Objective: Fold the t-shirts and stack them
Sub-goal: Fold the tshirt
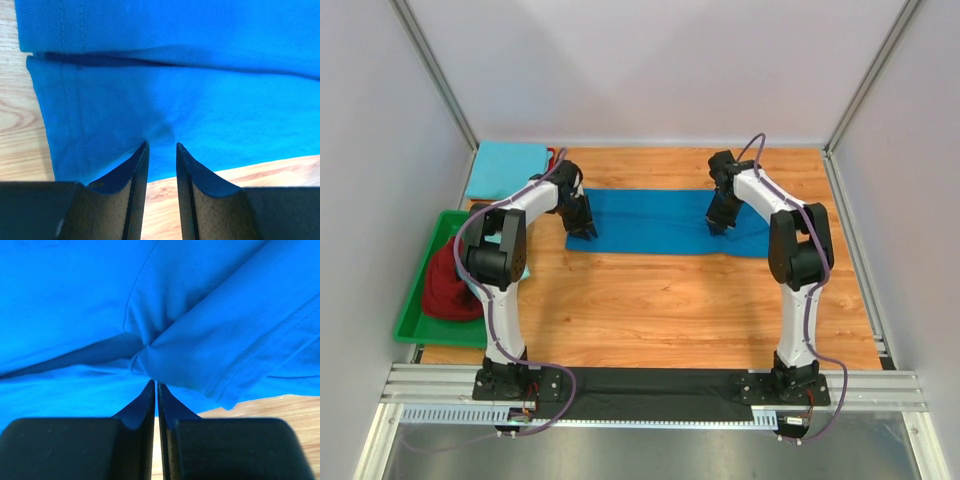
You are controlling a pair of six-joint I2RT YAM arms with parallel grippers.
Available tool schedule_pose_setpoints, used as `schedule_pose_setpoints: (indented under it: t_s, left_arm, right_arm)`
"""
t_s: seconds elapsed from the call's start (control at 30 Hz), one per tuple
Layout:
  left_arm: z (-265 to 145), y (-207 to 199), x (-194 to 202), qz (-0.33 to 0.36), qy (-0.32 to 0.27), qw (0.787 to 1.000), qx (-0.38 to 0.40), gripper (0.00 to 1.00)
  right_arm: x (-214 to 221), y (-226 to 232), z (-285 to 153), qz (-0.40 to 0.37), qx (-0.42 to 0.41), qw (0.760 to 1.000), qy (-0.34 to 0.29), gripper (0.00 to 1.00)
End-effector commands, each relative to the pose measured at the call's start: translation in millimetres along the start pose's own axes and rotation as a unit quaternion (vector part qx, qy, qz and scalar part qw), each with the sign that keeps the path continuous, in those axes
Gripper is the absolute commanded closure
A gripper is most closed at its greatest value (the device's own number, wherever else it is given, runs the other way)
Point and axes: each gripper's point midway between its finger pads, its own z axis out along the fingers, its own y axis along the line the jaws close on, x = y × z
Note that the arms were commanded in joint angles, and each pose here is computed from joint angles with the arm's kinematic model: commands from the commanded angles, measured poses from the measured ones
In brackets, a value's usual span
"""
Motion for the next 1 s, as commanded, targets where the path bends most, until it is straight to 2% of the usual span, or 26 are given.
schedule_pose_setpoints:
  t_s: [0.0,0.13,0.23,0.33,0.53,0.63,0.73,0.8,0.83,0.97]
  left_arm:
    - [-8,0,-10,0.01,-0.012,1.0,-0.01,0.65]
    - [-13,-3,-12,0.011,-0.014,1.0,-0.007,0.65]
    - [-20,-4,-12,0.014,-0.018,1.0,-0.007,0.65]
    - [-26,-2,-10,0.017,-0.022,1.0,-0.011,0.65]
    - [-35,-3,-7,0.019,-0.024,0.999,-0.012,0.65]
    - [-42,-6,-11,0.023,-0.034,0.999,-0.007,0.65]
    - [-46,-10,-14,0.028,-0.041,0.999,0.0,0.65]
    - [-47,-14,-15,0.031,-0.043,0.999,0.01,0.65]
    - [-47,-15,-15,0.031,-0.044,0.998,0.012,0.64]
    - [-45,-19,-10,0.033,-0.039,0.998,0.031,0.62]
  right_arm:
    - [-18,4,3,0.004,-0.002,1.0,-0.027,0.95]
    - [-32,4,11,0.003,-0.001,0.999,-0.044,0.95]
    - [-59,15,7,-0.001,-0.009,0.996,-0.084,0.95]
    - [-78,21,10,0.0,-0.012,0.995,-0.097,0.94]
    - [-89,32,28,0.002,-0.025,0.996,-0.087,0.91]
    - [-95,34,14,-0.007,-0.029,0.995,-0.093,0.88]
    - [-102,28,-22,-0.022,-0.025,0.993,-0.114,0.82]
    - [-101,22,-39,-0.035,-0.024,0.991,-0.125,0.74]
    - [-104,22,-60,-0.044,-0.035,0.988,-0.141,0.64]
    - [-97,1,-72,-0.031,-0.044,0.99,-0.13,0.41]
